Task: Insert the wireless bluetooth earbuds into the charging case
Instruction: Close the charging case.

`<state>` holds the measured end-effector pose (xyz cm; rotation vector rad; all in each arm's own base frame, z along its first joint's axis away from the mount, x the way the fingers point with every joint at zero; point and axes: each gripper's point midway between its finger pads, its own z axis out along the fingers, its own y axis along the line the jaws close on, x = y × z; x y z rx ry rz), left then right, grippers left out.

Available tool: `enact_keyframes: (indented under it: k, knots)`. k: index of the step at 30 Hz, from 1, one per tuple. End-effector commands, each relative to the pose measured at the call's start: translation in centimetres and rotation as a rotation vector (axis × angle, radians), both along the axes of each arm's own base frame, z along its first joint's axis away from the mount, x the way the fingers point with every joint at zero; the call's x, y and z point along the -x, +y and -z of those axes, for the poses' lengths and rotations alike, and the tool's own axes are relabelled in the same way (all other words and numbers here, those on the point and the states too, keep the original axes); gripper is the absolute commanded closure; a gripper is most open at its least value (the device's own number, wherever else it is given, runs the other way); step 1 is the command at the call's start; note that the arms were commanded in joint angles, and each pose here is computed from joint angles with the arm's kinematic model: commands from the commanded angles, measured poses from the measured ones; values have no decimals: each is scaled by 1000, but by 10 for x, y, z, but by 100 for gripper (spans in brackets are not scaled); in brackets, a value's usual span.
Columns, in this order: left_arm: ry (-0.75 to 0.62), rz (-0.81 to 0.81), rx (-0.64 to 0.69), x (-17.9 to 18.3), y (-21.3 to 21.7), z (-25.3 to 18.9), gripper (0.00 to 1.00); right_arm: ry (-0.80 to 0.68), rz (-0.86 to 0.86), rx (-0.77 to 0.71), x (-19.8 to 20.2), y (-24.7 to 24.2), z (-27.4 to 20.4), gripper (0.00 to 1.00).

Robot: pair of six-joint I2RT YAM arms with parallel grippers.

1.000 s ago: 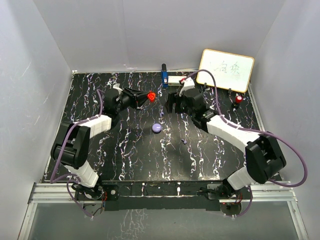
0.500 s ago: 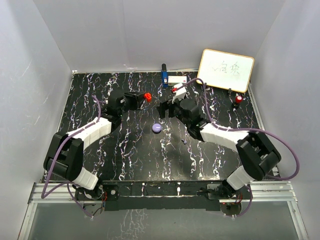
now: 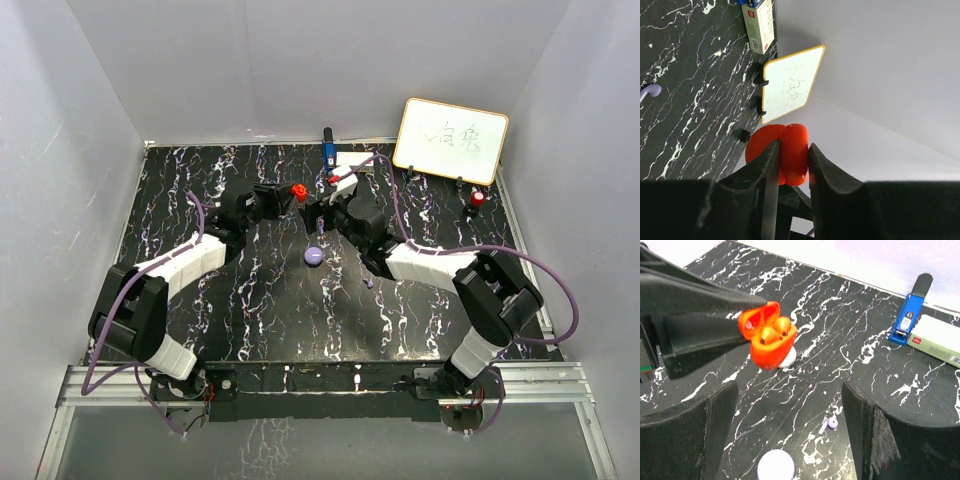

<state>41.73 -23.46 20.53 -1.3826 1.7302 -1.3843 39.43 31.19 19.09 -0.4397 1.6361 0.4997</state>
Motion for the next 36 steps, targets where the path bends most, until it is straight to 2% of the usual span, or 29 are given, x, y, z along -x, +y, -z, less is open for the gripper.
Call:
enact_keyframes:
  k: [1,18,21,27,36]
  knots:
    - [-40,0,27,-4,-6,-20,100,-109,8,-68,-14,12,-41,18]
    - [-50,31,52,9,-11,-25,100,-123,74,-73,-34,15,-41,18]
    - [-47,28,54,13,-9,-24,100,-103,99,-47,-41,15,-25,18]
    - [-53,15,52,18,-4,-26,100,-79,210,10,-56,-6,-16,18]
    - [-35,20,44,24,-2,-17,100,-90,277,-12,-54,-53,-33,19]
